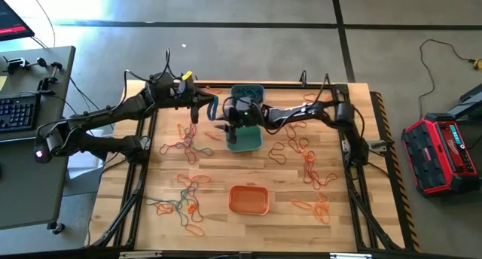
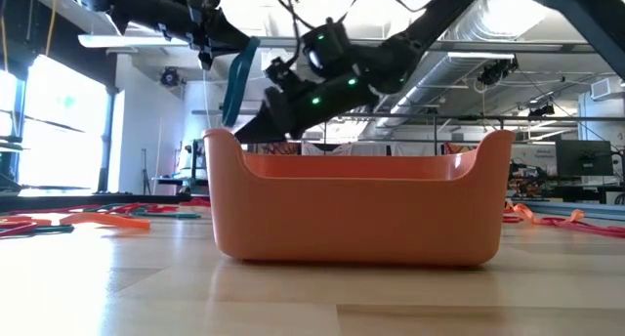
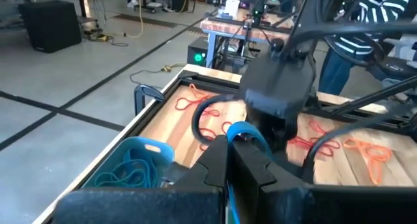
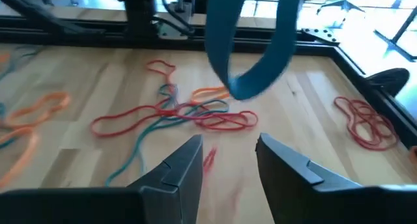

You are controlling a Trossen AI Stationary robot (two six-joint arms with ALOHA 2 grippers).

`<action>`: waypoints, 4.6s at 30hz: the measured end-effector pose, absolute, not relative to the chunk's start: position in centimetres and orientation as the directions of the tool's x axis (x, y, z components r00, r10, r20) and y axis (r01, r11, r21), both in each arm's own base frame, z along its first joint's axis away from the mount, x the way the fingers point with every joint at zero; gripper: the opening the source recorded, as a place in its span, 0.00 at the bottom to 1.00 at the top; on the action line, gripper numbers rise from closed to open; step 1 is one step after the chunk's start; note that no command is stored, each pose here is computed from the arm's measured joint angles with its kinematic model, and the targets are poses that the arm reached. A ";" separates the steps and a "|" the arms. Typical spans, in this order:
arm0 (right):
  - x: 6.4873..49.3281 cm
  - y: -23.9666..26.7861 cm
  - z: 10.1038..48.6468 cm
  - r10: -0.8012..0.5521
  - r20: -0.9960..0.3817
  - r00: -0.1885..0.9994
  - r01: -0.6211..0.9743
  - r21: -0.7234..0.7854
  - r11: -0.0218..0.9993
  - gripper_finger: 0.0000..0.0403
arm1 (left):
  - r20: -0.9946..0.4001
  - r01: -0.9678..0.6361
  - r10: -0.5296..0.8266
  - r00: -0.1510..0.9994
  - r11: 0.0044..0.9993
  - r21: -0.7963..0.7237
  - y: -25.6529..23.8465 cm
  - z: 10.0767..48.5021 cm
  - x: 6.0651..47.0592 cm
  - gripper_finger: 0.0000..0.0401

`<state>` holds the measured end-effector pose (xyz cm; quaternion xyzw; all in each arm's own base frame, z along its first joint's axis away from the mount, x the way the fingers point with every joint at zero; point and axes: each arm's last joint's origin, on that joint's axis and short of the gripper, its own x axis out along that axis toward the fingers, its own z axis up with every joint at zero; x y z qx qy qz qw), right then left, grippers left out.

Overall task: Sort rubber bands into baskets
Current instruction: Put the blue rubber band into the blue bin

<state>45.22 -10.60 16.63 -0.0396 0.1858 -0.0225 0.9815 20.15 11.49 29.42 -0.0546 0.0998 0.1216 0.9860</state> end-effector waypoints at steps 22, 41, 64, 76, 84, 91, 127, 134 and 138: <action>40.2 -16.6 18.6 -0.378 -0.649 0.660 0.279 -0.255 0.926 0.01 | -0.355 -0.453 0.418 0.836 0.891 -0.017 14.4 26.5 20.9 0.00; 30.3 -18.6 23.0 -0.581 -0.585 0.566 0.506 -0.310 0.805 0.00 | -0.429 -0.360 0.399 0.811 0.917 0.172 22.0 27.0 31.0 0.00; 28.7 -17.9 20.9 -0.595 -0.596 0.540 0.550 -0.285 0.785 0.00 | -0.671 -0.169 0.306 0.675 0.950 0.263 25.6 21.0 36.6 0.08; 28.6 -18.1 20.9 -0.598 -0.597 0.535 0.550 -0.291 0.783 0.00 | -0.609 -0.158 0.300 0.734 0.948 0.277 25.9 21.6 37.0 0.30; 28.5 -18.1 20.8 -0.595 -0.605 0.529 0.548 -0.292 0.784 0.00 | -0.590 -0.189 0.297 0.751 0.952 0.239 26.3 22.5 36.4 0.21; 28.4 -18.0 20.7 -0.589 -0.617 0.521 0.543 -0.293 0.787 0.00 | -0.601 -0.189 0.227 0.767 0.974 0.126 28.0 22.0 34.9 0.02; 31.0 -17.0 20.4 -0.409 -0.524 0.747 0.407 -0.126 0.905 0.00 | -0.419 -0.128 0.172 0.892 0.983 0.130 19.7 21.3 31.7 0.00; 31.7 -15.8 20.5 -0.379 -0.515 0.769 0.362 -0.136 0.922 0.00 | -0.489 -0.182 0.217 0.845 0.976 0.119 14.7 22.3 27.8 0.00; 32.1 -15.0 20.5 -0.361 -0.516 0.777 0.327 -0.158 0.932 0.00 | -0.562 -0.187 0.219 0.798 0.976 0.115 10.9 22.5 26.1 0.00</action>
